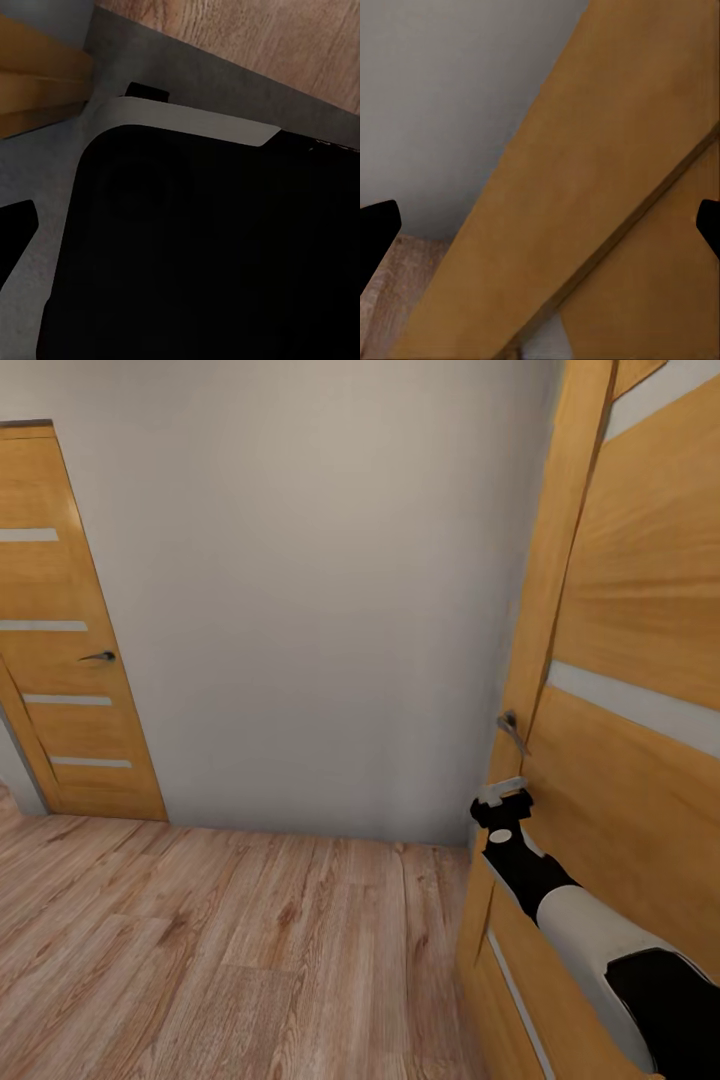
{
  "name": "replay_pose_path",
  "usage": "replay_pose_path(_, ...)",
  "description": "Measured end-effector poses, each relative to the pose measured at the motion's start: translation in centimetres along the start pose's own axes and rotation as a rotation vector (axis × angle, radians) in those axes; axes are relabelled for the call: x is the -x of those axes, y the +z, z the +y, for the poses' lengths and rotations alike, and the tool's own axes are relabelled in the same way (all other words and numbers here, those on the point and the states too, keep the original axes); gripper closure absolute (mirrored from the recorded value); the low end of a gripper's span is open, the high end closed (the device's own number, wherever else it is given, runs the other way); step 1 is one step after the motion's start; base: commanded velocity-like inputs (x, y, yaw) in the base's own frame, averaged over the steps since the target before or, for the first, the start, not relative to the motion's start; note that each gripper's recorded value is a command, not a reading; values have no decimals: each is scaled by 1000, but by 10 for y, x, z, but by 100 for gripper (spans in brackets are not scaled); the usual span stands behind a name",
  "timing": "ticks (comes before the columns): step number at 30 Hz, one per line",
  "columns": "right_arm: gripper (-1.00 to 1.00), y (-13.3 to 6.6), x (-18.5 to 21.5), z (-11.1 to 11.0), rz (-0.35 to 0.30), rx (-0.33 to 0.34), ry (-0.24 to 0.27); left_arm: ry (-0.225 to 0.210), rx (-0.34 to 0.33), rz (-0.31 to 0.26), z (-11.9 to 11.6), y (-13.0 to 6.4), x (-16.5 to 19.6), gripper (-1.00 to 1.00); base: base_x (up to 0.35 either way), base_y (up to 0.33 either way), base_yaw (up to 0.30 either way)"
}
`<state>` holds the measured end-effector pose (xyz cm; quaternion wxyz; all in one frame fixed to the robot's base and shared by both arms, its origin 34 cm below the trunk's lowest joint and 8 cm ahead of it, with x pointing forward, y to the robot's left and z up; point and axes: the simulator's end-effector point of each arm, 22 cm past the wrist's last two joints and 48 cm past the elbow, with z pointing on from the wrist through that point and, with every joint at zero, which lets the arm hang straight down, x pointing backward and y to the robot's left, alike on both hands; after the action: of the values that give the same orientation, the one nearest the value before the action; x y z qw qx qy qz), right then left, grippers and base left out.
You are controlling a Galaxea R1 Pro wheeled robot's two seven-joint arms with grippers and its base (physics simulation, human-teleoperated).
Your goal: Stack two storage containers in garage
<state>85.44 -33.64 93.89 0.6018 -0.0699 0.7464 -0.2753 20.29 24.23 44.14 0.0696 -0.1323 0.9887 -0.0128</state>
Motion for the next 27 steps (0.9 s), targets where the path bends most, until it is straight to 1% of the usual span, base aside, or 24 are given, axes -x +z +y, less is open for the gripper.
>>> replay_pose_path(3,-100,7,-15,-32,20,-45,-2,0,0,0,0,0,0,-100,0,0,0)
replay_pose_path(7,-100,8,-17,-37,23,-53,-4,0,0,1,0,0,0,-100,0,0,0)
replay_pose_path(17,-100,9,-19,-42,25,-57,-5,0,0,1,0,0,0,-100,0,0,0)
replay_pose_path(21,-100,12,-28,-58,44,-84,19,0,0,0,0,0,0,-100,0,0,0)
replay_pose_path(27,-100,14,-33,-71,54,-101,28,0,0,0,0,0,0,-100,0,0,0)
